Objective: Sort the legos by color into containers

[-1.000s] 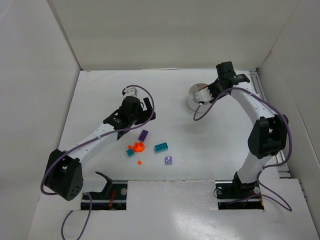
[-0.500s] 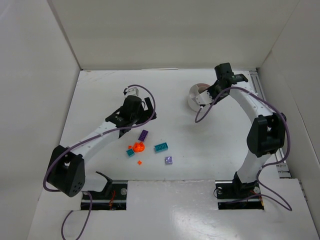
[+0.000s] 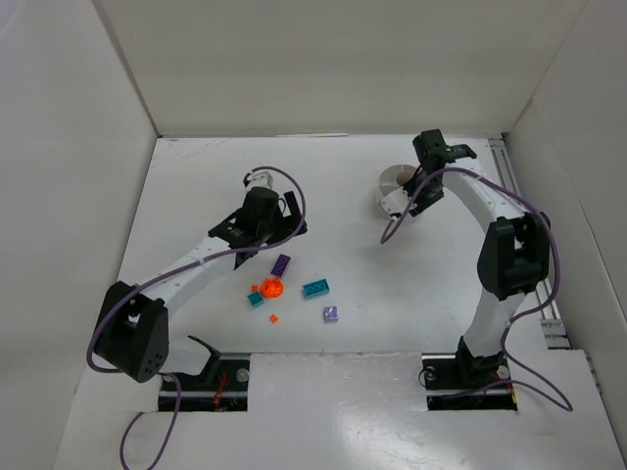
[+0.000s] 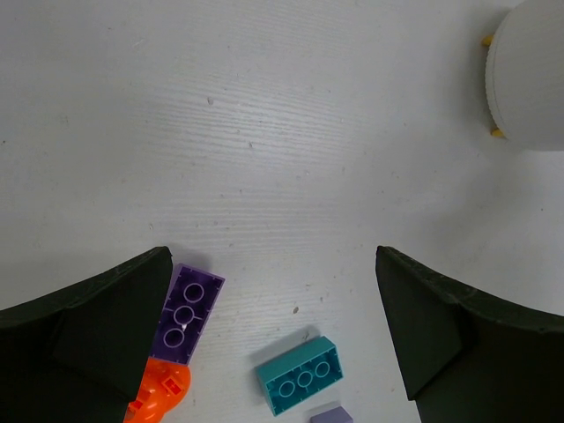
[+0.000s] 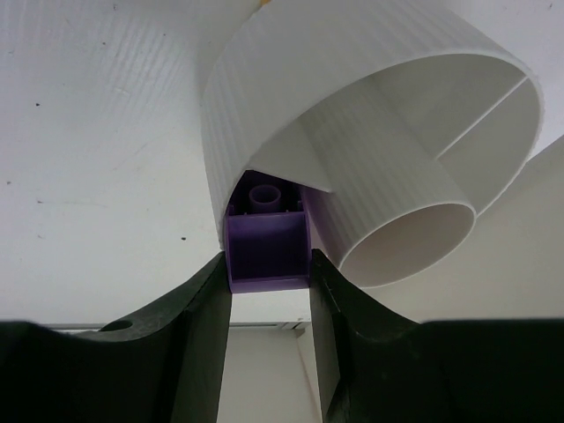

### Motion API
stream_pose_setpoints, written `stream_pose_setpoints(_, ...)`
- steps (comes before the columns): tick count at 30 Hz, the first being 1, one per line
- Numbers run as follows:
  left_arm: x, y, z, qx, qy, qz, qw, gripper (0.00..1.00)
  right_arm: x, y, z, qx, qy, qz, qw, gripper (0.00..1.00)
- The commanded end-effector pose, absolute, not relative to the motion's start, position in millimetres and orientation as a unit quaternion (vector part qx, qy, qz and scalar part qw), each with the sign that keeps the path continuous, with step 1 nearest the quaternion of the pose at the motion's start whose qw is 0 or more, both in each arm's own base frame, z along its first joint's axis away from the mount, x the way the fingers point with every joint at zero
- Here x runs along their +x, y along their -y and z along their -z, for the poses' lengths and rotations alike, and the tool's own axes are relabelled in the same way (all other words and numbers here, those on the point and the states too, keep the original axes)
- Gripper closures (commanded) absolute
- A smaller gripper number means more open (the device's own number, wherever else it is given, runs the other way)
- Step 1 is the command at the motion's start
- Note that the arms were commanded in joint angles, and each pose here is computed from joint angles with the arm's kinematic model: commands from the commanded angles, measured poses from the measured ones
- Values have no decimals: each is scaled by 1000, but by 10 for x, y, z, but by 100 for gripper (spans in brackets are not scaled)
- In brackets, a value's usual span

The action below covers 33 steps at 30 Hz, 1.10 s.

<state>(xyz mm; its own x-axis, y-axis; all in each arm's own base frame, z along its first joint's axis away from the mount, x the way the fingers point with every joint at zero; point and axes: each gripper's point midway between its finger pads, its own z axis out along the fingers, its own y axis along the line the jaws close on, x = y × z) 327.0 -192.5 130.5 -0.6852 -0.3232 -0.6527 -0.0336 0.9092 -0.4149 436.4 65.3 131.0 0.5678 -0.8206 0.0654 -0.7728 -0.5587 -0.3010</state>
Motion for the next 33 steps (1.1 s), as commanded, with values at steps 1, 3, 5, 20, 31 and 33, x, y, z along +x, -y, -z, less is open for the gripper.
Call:
stream_pose_setpoints(1, 3400, 1983, -1583, -99, -881, 208, 412, 0, 4451, -688, -1469, -885, -433, 116, 127, 75)
stream_pose_setpoints(3, 3416, 1992, -1624, -99, -879, 211, 416, 0, 4509, -697, -1613, -876, -441, 134, 145, 65)
stream_pose_setpoints(5, 3416, 1992, -1624, -99, -879, 211, 416, 0, 4541, -735, -1728, -871, -441, 142, 164, 56)
stream_pose_setpoints(20, 3247, 1876, -1762, -101, -873, 213, 426, 0, 4424, -932, -3669, -691, -462, 276, 482, 0)
stream_pose_setpoints(31, 2747, 1664, -1565, -102, -884, 218, 400, 0, 3836, -2162, -2829, -587, -522, -144, 602, 0)
stream_pose_setpoints(33, 2687, 1638, -1503, -113, -889, 216, 387, 0, 3894, -2010, -2751, -552, -588, -34, 590, 0)
